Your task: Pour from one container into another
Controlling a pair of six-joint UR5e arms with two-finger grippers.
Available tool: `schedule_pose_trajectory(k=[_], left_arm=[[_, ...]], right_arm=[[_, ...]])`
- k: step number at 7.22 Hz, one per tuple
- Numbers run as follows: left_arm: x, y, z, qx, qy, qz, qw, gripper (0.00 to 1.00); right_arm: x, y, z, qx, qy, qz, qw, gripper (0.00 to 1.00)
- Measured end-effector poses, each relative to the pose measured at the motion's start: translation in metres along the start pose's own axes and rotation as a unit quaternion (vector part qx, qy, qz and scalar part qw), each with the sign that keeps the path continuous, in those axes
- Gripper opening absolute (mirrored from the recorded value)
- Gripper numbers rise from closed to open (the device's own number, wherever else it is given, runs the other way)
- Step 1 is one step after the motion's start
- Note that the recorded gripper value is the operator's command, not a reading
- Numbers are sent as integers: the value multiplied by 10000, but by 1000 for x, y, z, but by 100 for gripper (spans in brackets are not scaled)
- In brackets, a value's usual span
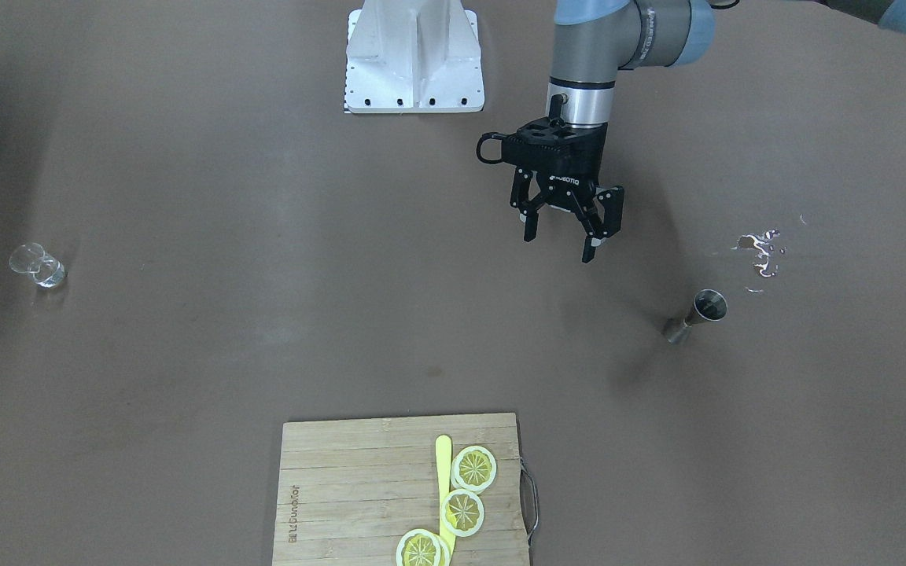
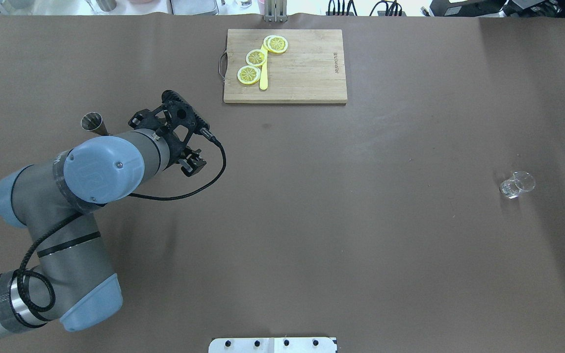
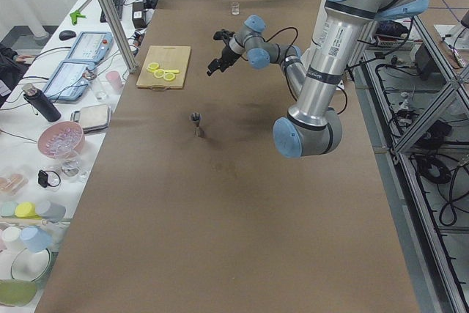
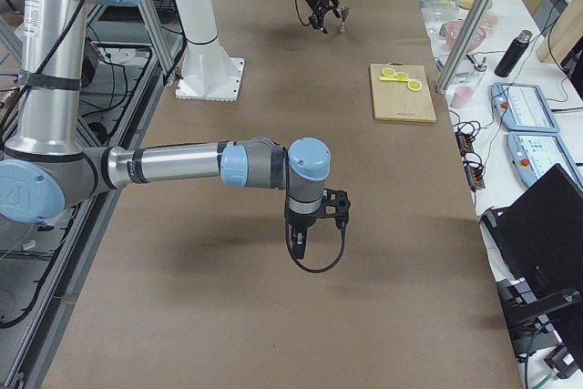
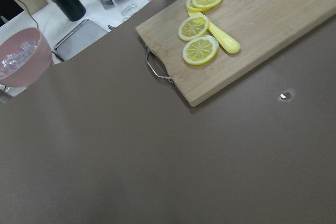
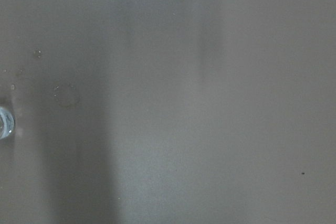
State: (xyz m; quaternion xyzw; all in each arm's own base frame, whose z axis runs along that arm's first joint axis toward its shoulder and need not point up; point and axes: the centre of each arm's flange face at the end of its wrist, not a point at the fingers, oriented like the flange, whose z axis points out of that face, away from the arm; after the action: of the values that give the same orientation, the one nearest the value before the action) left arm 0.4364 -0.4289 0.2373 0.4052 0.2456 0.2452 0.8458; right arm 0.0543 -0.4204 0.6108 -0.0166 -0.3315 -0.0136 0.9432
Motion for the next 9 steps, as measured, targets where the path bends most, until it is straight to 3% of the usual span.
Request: schedule_pose_trajectory(k=[3, 7, 9], left_arm=[[-34, -13, -7, -181, 415, 500, 9977, 98], [-119, -9, -17, -579, 1145, -3, 9917, 98], [-174, 11, -21, -832, 1240, -384, 9880, 98]], right_arm=[[-2, -5, -2, 36, 7, -38, 10000, 100], [-2, -6, -2, 39, 2, -41, 10000, 100], [-1, -6, -1, 21, 6, -25, 10000, 100]])
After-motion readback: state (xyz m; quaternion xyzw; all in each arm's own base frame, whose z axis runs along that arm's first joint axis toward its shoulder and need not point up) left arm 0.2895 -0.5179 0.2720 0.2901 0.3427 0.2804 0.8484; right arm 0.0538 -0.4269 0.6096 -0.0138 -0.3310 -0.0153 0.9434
